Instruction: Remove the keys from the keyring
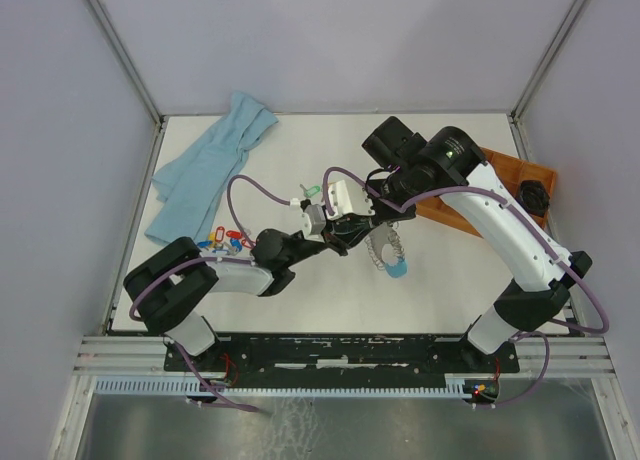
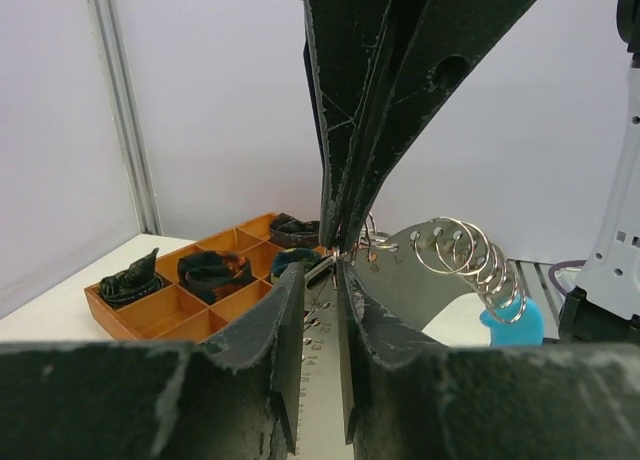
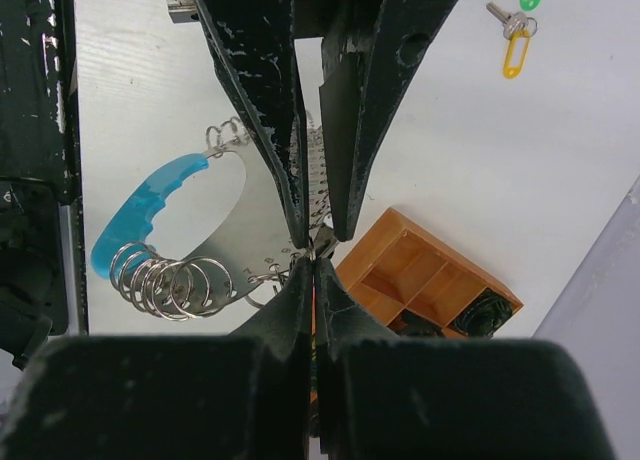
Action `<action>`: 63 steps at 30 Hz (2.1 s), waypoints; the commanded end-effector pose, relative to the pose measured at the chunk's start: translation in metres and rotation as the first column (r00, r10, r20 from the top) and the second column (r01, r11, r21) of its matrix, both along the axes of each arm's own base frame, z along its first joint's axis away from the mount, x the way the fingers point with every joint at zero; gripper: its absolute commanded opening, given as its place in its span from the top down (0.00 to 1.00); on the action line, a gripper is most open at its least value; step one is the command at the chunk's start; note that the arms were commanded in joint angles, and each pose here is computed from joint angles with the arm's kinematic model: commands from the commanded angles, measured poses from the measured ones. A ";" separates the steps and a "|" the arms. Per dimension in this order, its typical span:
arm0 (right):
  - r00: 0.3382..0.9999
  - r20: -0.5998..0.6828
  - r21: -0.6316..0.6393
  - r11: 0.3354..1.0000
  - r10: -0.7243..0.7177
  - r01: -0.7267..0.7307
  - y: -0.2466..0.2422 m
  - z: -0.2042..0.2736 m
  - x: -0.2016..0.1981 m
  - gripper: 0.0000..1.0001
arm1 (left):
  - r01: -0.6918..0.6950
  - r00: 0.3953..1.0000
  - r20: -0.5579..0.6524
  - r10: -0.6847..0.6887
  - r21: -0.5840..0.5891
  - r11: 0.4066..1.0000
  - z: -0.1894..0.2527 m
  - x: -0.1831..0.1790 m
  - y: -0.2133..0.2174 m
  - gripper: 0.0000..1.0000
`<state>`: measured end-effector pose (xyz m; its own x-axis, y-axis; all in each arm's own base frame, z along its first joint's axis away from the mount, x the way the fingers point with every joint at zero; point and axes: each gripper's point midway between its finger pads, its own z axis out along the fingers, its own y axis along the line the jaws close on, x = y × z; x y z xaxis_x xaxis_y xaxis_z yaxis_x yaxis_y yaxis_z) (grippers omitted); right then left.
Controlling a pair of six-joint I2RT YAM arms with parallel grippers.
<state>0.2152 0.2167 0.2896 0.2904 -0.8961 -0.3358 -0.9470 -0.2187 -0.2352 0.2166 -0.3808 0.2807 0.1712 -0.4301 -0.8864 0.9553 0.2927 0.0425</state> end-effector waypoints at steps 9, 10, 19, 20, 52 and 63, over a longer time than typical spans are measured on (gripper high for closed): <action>0.996 -0.088 -0.046 0.998 0.026 -0.031 -0.023 0.006 -0.033 0.99 | 0.041 0.987 0.158 -0.024 -0.104 0.994 0.042 -0.012 0.000 0.95; 0.996 -0.087 -0.044 0.999 0.027 -0.031 -0.023 0.006 -0.033 0.99 | 0.041 0.987 0.158 -0.025 -0.100 0.994 0.041 -0.012 0.000 0.97; 0.997 -0.081 -0.010 1.000 0.014 -0.015 -0.023 0.009 -0.036 0.86 | 0.009 0.985 0.173 0.010 -0.109 0.994 0.046 -0.014 0.012 0.97; 0.997 -0.081 0.002 1.000 0.011 -0.011 -0.023 0.010 -0.037 0.81 | 0.005 0.985 0.174 0.015 -0.112 0.994 0.047 -0.015 0.014 0.97; 0.983 0.009 0.668 0.731 0.182 -0.141 0.026 0.054 -0.010 0.64 | 0.104 0.977 0.194 -0.088 -0.072 0.992 0.058 -0.060 0.053 0.97; 0.956 -0.034 0.711 0.679 0.292 -0.182 0.028 0.047 -0.039 0.69 | 0.102 0.980 0.181 -0.087 -0.077 0.992 0.061 -0.061 0.055 0.97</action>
